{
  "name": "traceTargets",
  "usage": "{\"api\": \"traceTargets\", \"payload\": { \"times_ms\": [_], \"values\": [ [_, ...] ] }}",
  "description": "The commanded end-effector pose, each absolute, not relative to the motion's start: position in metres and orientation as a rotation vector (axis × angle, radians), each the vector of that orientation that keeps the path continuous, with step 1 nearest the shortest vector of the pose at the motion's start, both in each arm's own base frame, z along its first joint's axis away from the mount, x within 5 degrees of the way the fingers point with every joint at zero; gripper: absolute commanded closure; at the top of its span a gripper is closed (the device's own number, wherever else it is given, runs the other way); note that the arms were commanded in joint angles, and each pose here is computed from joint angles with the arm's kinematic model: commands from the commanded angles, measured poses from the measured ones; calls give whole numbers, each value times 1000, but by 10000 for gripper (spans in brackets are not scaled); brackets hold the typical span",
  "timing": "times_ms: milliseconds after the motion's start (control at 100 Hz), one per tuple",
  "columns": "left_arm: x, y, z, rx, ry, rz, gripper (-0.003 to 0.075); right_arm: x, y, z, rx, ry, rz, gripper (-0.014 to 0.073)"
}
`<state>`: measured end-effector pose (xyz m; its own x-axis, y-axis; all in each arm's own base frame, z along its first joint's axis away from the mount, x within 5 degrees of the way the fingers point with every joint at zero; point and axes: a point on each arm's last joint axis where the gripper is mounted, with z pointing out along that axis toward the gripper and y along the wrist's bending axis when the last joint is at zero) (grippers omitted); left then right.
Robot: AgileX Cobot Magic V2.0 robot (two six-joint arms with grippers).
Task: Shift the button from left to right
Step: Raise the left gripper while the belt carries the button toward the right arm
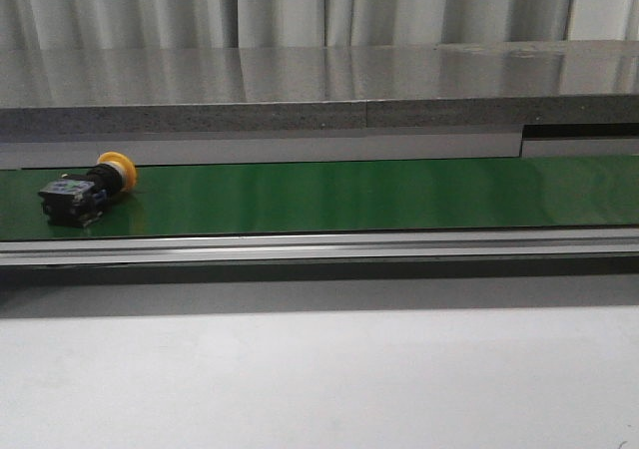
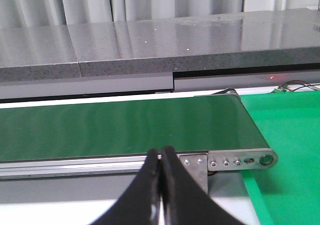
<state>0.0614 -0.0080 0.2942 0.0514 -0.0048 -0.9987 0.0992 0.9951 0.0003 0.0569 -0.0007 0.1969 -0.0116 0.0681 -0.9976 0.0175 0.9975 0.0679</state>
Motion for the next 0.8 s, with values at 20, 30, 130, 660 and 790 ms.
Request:
{"api": "traceTargets", "payload": {
  "times_ms": [20,30,130,660,790],
  "values": [
    [55,-6,310,45,1403,-84,101,54,-1,211,60,1465,35,662],
    [55,-6,310,45,1403,-84,101,54,-1,211,60,1465,35,662],
    [55,-6,309,48,1412,-86,102,54,-1,211,60,1465,35,662],
    [61,-7,288,56,1489,-92,741,54,-1,211,60,1465,35,662],
    [61,-7,288,56,1491,-92,741,54,-1,211,60,1465,35,662]
  ]
}}
